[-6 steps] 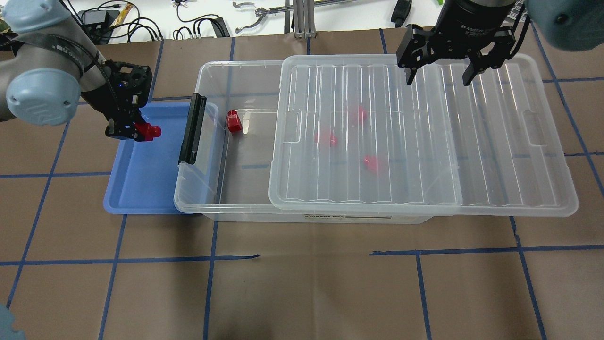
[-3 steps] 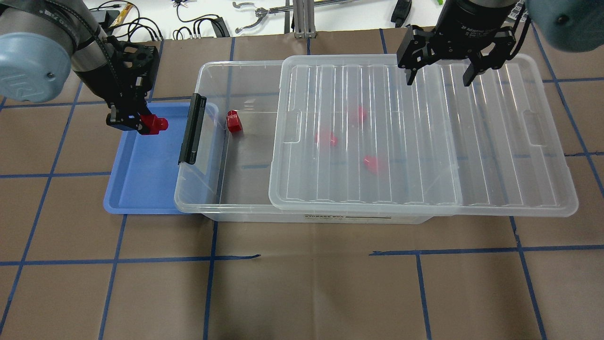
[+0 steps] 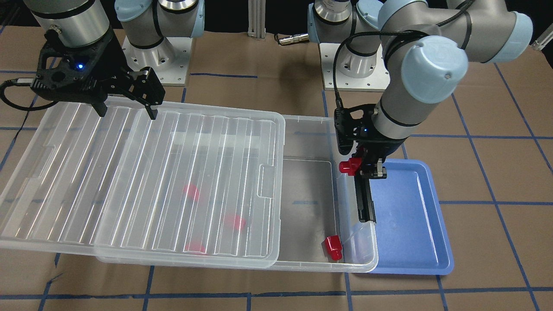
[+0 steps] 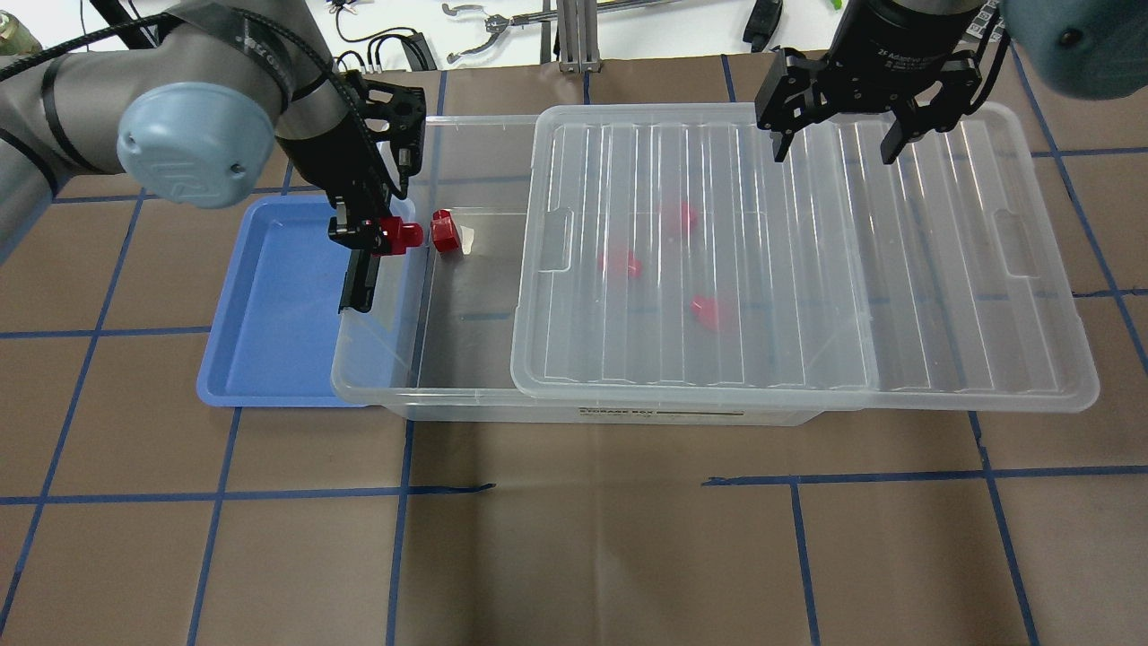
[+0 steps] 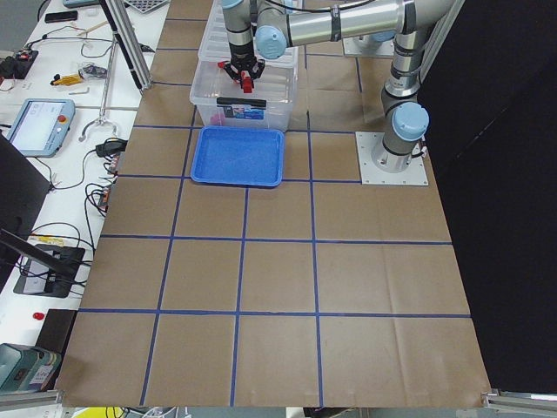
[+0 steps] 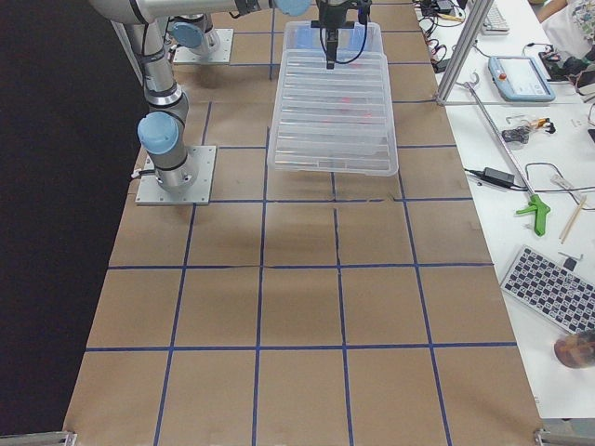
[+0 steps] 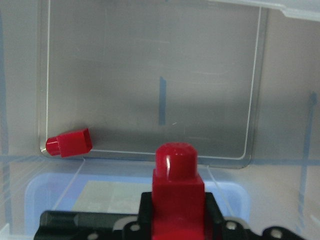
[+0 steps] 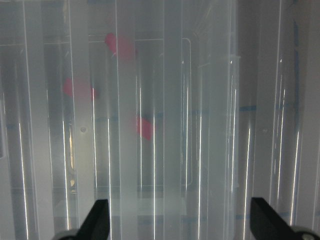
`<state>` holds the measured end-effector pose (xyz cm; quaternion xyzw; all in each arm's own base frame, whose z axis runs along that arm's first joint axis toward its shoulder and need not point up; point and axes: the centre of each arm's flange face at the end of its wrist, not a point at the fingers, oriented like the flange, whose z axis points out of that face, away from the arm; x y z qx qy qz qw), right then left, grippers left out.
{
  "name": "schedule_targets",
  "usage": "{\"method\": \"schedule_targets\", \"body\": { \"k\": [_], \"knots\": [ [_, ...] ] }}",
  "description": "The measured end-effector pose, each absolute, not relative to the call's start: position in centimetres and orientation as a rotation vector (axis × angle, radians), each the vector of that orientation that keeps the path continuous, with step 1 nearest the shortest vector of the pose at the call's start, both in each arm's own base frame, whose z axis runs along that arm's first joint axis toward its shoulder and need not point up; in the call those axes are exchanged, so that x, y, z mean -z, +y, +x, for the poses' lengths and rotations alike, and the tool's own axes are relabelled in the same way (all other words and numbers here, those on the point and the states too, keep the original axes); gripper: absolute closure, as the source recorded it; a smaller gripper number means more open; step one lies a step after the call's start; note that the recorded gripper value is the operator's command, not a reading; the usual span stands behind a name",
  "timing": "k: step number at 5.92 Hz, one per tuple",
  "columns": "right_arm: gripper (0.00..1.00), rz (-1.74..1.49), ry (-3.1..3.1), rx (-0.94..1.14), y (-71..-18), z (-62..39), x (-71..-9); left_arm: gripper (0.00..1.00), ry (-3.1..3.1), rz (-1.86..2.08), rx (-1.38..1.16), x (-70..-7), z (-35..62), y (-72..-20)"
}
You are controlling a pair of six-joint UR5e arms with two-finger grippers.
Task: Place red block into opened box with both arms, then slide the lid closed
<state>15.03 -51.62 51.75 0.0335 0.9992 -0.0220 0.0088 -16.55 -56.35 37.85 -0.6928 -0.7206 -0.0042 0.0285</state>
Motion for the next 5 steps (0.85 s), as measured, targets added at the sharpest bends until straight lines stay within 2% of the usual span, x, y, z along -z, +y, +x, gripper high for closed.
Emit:
{"method": "schedule_targets", "body": {
  "k": [3, 5],
  "knots": [
    [0.00, 0.106, 3.122, 0.069, -51.6, 14.9, -51.8, 0.98, -2.223, -2.105, -0.013, -34.1, -17.7, -56.3],
    [0.00, 0.106, 3.121, 0.067, -51.6, 14.9, -51.7, 0.98, -2.236, -2.117, -0.043, -28.7, -17.6, -55.6]
  ]
}}
